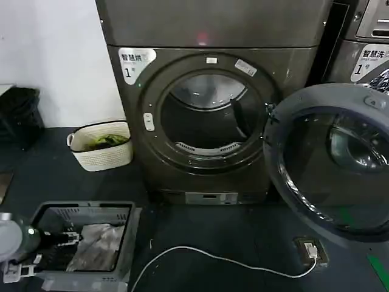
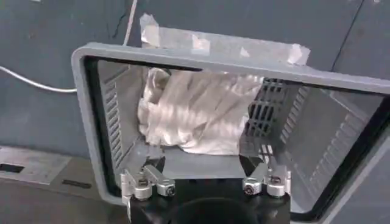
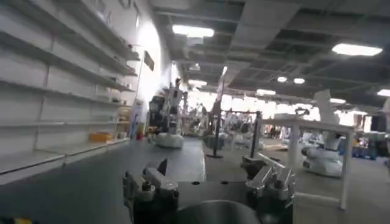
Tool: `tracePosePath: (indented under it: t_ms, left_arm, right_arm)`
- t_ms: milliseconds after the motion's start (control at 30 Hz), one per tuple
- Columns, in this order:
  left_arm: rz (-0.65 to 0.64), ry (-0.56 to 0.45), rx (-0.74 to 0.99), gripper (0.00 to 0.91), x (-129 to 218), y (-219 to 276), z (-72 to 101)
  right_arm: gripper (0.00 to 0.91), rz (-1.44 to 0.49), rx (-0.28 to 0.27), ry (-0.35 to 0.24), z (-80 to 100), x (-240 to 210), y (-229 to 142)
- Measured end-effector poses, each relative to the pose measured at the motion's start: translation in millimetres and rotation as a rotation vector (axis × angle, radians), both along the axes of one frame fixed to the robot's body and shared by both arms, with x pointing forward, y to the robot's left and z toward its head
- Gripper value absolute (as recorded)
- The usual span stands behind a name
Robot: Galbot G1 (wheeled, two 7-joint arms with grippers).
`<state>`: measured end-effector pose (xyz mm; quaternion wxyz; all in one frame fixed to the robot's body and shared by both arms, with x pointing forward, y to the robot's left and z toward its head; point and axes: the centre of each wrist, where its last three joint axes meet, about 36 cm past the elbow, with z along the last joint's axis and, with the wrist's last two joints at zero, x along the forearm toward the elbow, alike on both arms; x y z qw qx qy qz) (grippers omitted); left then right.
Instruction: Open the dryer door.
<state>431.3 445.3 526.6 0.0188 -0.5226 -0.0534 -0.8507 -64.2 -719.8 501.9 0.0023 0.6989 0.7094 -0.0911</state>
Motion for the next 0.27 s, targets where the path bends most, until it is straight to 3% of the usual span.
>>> tracePosePath:
  t_ms: [267]
  left_arm:
    - [0.001,0.006,0.001,0.907,-0.7,0.6,-1.7]
  right_arm:
    - [0.907,0.005,0.01,-0.005,-5.7,3.1,2.6]
